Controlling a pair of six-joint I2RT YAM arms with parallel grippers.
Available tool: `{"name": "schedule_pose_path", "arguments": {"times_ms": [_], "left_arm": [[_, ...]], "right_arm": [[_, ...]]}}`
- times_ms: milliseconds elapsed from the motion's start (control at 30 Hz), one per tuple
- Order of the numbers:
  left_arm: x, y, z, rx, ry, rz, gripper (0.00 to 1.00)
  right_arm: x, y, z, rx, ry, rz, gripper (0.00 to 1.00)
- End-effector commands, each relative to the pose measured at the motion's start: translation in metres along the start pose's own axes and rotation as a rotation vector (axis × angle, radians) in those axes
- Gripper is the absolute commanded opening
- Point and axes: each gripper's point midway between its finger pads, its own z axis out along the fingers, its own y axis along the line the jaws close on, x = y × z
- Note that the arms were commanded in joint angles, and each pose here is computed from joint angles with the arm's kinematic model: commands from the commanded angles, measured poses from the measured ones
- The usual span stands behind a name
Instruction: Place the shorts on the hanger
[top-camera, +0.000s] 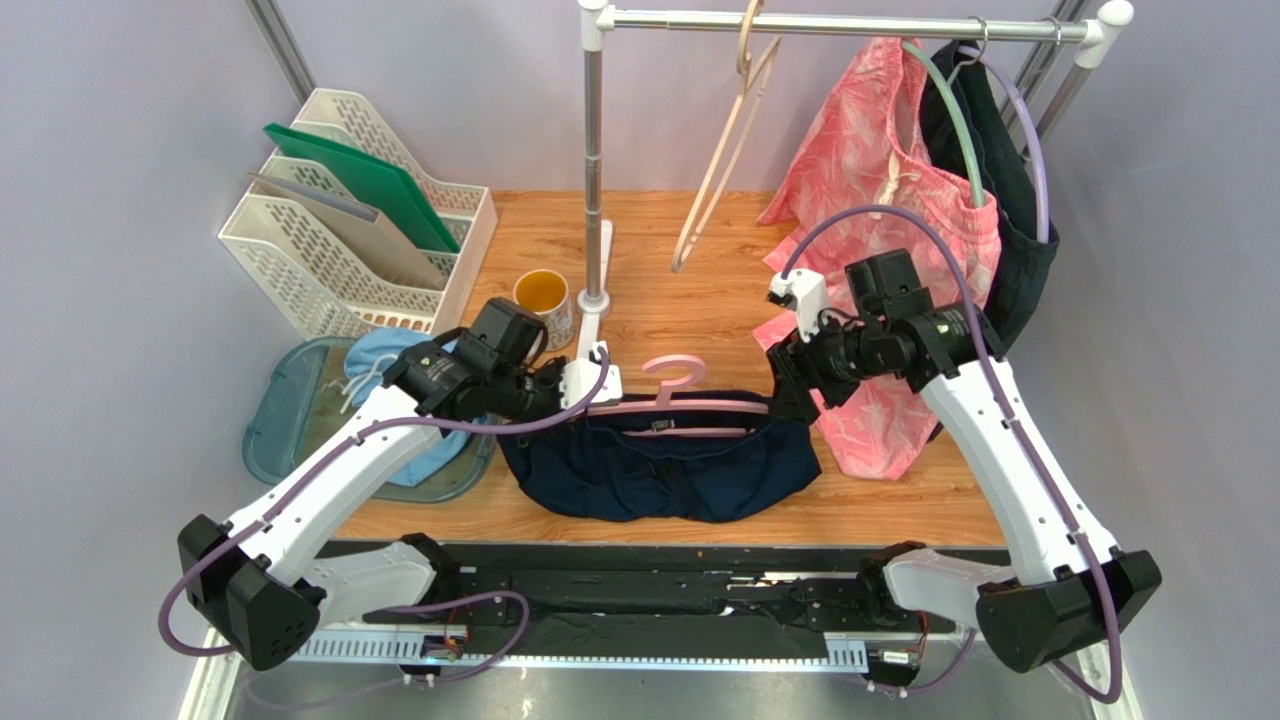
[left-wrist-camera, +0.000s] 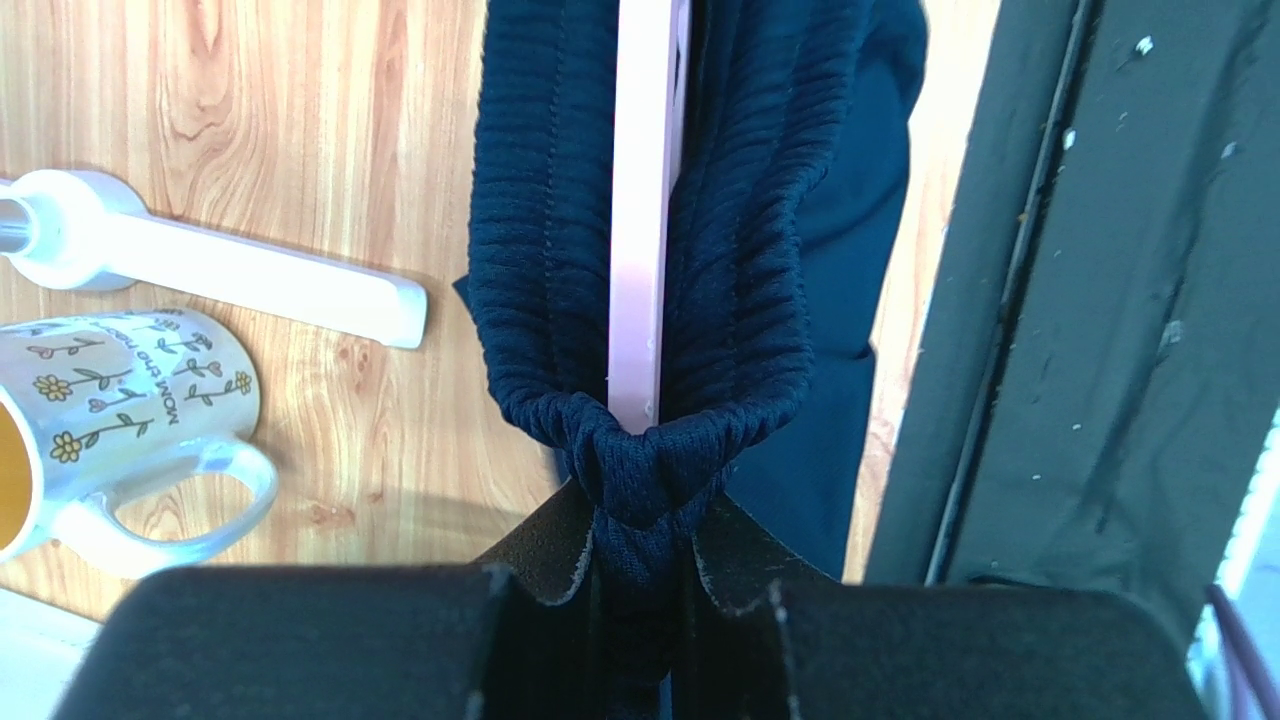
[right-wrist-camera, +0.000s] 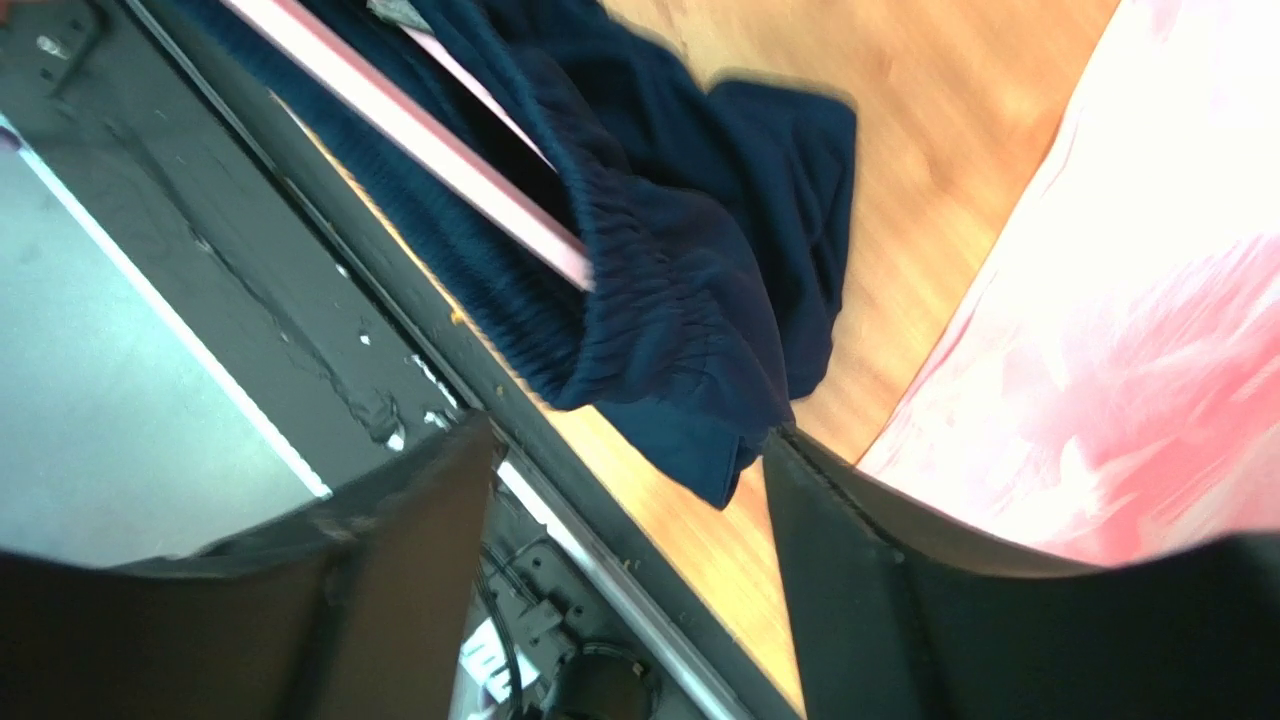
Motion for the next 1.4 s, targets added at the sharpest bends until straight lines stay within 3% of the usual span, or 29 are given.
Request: {"name": "schedule_pose_path", "arguments": {"times_ms": [0,267,367,567,800,967,1100,1200,1367], "left_arm": [[-0.032,0.000,-0.015,0.000,-0.095,-0.026,0.00],[-0.054,-0.018,-0.026,0.074,-0.200,-0.001,0.00],[-0.059,-0.023,-0.029,0.094,-0.225,-0.005,0.00],[-0.068,-0.030,-0.036,0.119,-0.275,0.006,0.00],[-0.069,-0.034,-0.037,0.128,-0.288,0.009,0.00],[-0.066,-0.036,-0.036,0.130,-0.287,0.011,0.00],[-0.066,-0.037,-0.037,0.128,-0.290,0.015,0.00],[-0.061,-0.039,-0.038,0.123,-0.281,0.010,0.02],[-0.047,-0.040,-0.041,0.122,-0.252,-0.024,0.28]], "right_arm": [[-0.034,0.024,-0.028,-0.070,-0.174,-0.123,0.71],[-0.078,0.068,-0.033,-0.172,-0.489,-0.453,0.72],[-0.081,0.088,-0.022,-0.206,-0.531,-0.570,0.69],[-0.084,0.095,0.005,-0.241,-0.509,-0.654,0.65],[-0.074,0.102,0.027,-0.286,-0.465,-0.772,0.45],[-0.058,0.105,0.028,-0.304,-0.435,-0.831,0.39],[-0.052,0.102,0.024,-0.277,-0.416,-0.825,0.00],[-0.051,0.097,0.015,-0.231,-0.412,-0.831,0.00],[-0.045,0.094,-0.003,-0.189,-0.419,-0.820,0.00]]}}
